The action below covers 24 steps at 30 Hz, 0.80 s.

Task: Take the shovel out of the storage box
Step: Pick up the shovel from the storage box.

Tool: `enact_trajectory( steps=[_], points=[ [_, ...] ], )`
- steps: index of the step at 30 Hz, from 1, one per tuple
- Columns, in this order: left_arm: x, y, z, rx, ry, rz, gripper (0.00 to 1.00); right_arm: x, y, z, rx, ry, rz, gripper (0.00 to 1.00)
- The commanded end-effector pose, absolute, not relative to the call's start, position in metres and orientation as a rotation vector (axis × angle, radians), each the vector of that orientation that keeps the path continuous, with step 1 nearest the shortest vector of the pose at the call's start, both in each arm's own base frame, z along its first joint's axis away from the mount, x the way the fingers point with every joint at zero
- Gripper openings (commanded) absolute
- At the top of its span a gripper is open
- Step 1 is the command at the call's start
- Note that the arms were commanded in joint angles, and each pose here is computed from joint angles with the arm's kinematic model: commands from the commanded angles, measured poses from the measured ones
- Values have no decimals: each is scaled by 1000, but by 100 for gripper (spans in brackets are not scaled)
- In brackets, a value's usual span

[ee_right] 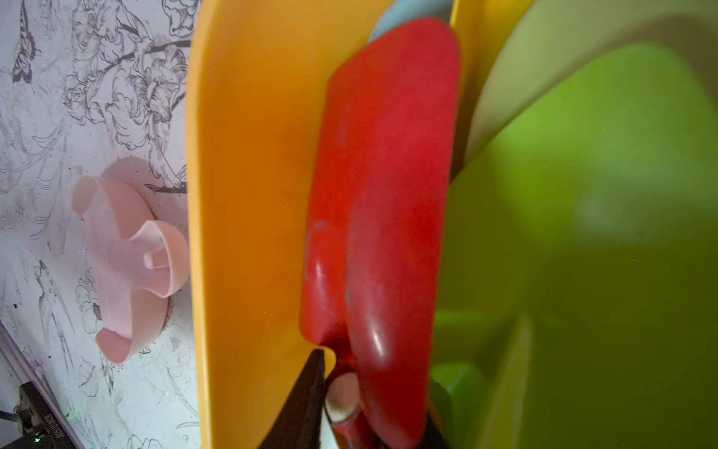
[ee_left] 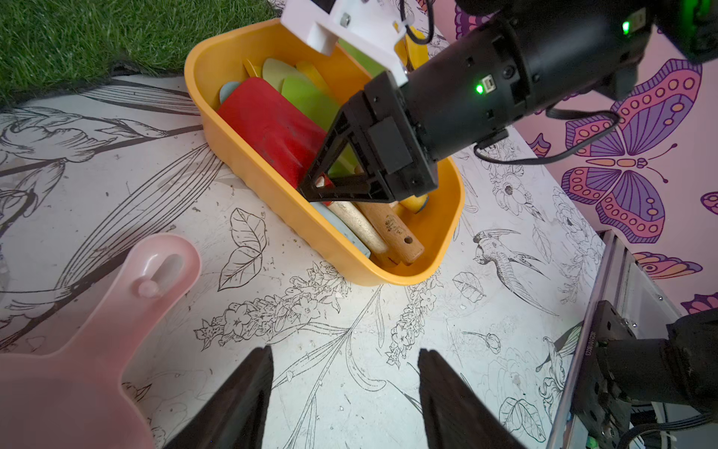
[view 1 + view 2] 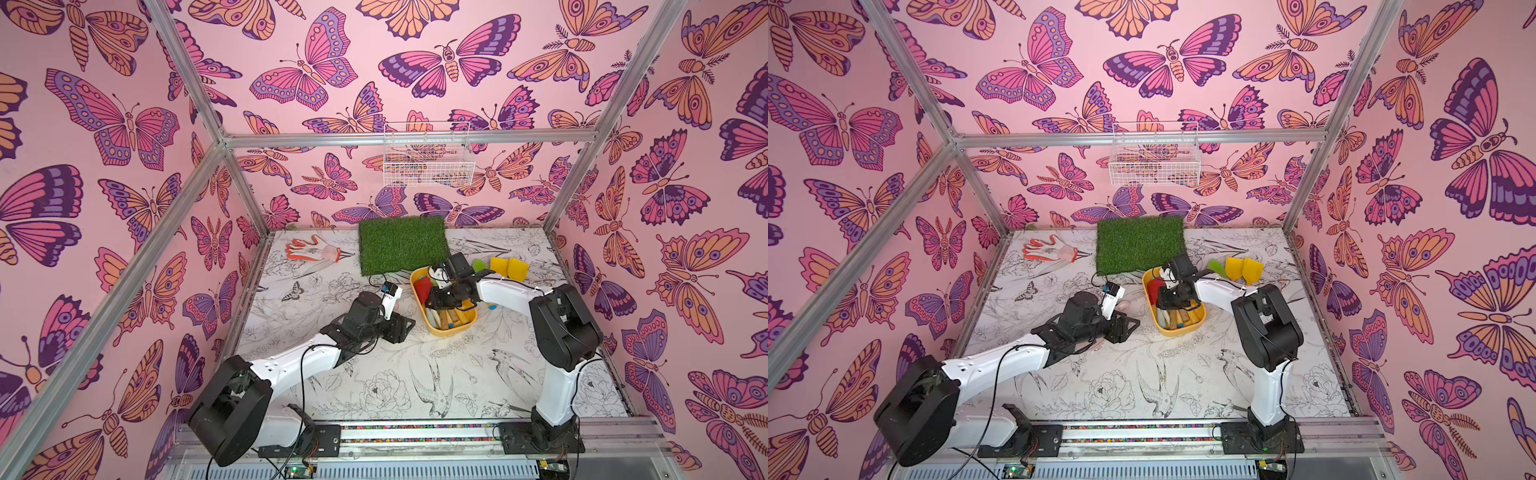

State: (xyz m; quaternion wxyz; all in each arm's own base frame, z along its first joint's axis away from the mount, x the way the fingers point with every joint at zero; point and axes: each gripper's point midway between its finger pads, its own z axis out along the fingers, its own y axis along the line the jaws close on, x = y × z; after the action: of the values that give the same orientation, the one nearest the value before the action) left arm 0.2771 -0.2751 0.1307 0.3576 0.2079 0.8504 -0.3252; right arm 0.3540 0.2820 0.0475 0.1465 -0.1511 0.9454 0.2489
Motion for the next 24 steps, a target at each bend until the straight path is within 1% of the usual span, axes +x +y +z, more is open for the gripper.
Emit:
enact_trajectory(
  steps=[1, 5, 9, 16, 24],
  points=[
    [278, -278, 141, 549, 2163, -841, 65, 353, 282, 51, -454, 2703, 699, 22],
    [278, -278, 139, 549, 2166, -841, 65, 356, 280, 66, -461, 2668, 688, 14],
    [278, -278, 140, 549, 2165, -841, 65, 359, 277, 85, -459, 2619, 667, 10],
    [275, -281, 148, 546, 2152, -877, 65, 361, 265, 120, -401, 2539, 619, 8],
    [273, -299, 170, 510, 2115, -992, 65, 353, 259, 174, -203, 2407, 640, 8]
  ],
)
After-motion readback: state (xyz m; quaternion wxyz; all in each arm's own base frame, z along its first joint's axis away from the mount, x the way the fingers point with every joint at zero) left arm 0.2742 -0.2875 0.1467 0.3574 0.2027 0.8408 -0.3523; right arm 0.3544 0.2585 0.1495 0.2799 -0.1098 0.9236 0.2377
